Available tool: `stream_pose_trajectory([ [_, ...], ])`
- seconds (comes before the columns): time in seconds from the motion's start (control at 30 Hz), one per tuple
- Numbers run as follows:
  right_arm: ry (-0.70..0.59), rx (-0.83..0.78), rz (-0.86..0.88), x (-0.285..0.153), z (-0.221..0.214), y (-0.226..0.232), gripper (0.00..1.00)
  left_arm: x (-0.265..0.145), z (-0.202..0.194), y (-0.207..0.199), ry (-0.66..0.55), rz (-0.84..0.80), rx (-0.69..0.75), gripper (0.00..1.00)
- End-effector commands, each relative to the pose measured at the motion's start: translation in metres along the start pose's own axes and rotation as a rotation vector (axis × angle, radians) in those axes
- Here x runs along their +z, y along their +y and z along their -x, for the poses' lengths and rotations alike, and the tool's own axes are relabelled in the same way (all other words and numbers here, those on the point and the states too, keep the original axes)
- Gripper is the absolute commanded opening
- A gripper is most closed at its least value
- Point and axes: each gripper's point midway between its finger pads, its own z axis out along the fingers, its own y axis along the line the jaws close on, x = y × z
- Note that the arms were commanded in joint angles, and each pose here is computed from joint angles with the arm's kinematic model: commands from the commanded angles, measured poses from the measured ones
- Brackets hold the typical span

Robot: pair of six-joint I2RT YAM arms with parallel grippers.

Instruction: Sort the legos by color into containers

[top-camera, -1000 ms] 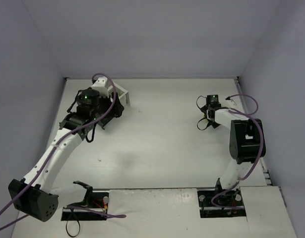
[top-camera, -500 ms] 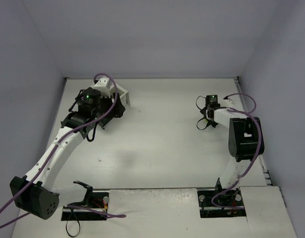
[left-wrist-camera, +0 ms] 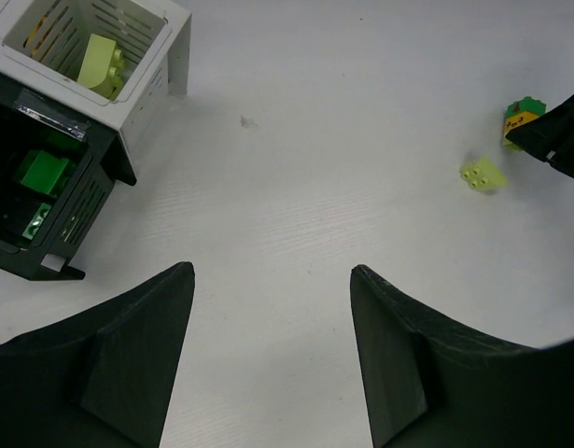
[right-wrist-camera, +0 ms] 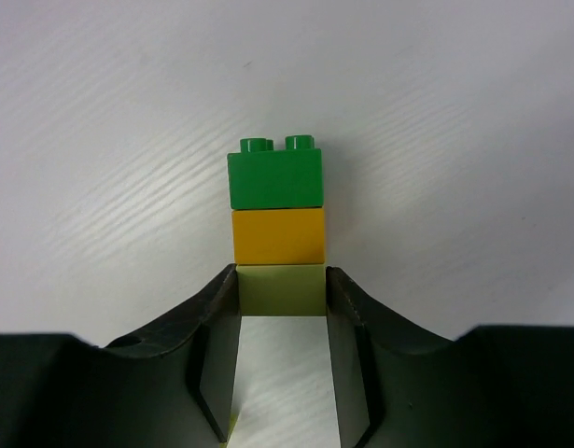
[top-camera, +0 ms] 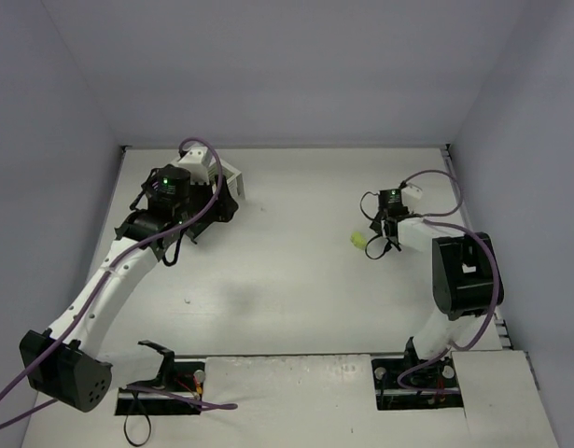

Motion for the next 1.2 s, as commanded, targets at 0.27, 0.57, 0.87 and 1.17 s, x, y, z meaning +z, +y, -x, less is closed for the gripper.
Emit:
stream_pose_trajectory([
  [0.27, -0.095, -0.281, 0.331, -0.058, 0.0, 0.071, 0.0, 0.001, 0.021, -0.021, -0.061, -0.093, 0.014, 0.62],
  [0.57, -0.199, -0.456, 0.559, -0.099, -0.012, 0.107, 0.0, 0.004, 0.017, -0.033, -0.039, -0.164, 0.018, 0.62],
  [0.87, -0.381, -0.696, 0.98, -0.186, -0.046, 0.147, 0.0, 0.005, 0.01, -0.059, 0.014, -0.317, 0.018, 0.62],
  [1.17, -0.521, -0.831, 1.284, -0.269, -0.069, 0.169, 0.0, 0.001, -0.001, -0.094, 0.076, -0.521, -0.001, 0.63],
])
